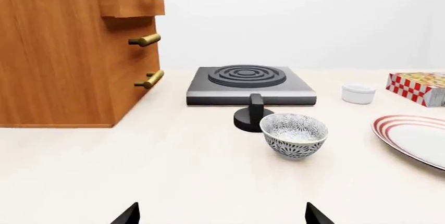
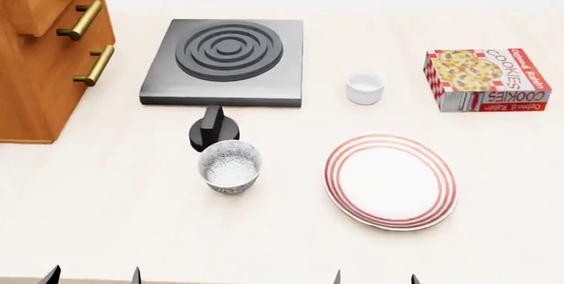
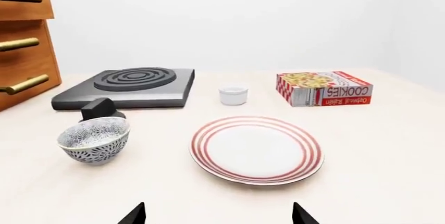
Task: Pick the akita bowl on the wooden cabinet and place it on the plate.
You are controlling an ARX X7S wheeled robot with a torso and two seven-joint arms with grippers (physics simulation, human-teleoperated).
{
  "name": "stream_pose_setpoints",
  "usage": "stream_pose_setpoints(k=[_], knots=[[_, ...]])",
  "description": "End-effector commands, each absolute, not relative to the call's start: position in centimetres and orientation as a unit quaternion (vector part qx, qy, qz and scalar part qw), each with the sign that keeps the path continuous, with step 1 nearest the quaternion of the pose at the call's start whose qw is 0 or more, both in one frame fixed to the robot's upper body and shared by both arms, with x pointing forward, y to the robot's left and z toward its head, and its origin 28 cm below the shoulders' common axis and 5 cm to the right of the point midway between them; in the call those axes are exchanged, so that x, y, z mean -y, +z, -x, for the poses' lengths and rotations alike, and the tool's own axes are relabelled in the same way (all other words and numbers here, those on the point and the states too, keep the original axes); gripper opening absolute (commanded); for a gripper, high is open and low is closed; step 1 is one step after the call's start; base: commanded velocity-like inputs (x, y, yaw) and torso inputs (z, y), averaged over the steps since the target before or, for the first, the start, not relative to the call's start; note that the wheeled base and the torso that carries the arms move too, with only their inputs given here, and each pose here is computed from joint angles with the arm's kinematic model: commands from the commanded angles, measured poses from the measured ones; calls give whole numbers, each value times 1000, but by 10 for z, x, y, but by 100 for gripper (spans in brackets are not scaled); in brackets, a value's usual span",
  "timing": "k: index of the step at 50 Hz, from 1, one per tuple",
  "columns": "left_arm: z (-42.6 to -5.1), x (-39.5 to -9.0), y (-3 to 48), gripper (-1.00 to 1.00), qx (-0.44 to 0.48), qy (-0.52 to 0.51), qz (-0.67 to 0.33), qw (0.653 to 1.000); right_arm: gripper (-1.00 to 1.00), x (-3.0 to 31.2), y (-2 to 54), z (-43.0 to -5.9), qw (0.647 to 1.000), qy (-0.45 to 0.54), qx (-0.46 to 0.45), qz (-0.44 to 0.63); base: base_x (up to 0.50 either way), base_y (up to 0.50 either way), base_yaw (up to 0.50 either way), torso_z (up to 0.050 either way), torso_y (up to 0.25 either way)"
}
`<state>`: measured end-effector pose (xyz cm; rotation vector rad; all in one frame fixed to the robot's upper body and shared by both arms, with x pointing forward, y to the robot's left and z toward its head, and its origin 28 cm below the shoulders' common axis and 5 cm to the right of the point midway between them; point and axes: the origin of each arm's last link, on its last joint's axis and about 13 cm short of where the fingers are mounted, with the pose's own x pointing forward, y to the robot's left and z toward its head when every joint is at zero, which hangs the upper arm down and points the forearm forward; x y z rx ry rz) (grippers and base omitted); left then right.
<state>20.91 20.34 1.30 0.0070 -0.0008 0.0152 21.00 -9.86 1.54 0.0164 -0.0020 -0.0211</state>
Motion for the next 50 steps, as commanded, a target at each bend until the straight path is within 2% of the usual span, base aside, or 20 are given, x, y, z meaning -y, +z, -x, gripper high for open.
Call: stream_pose_setpoints(k=[1, 50], knots=[[-209, -204, 13, 100, -3, 11, -5, 1000, 100, 98, 15, -210, 1000, -11, 0, -5, 0, 500, 0, 0, 0], [-210, -204, 12, 100, -3, 12, -7, 1000, 100, 98, 15, -210, 1000, -11, -2, -9, 0, 482, 0, 0, 0]])
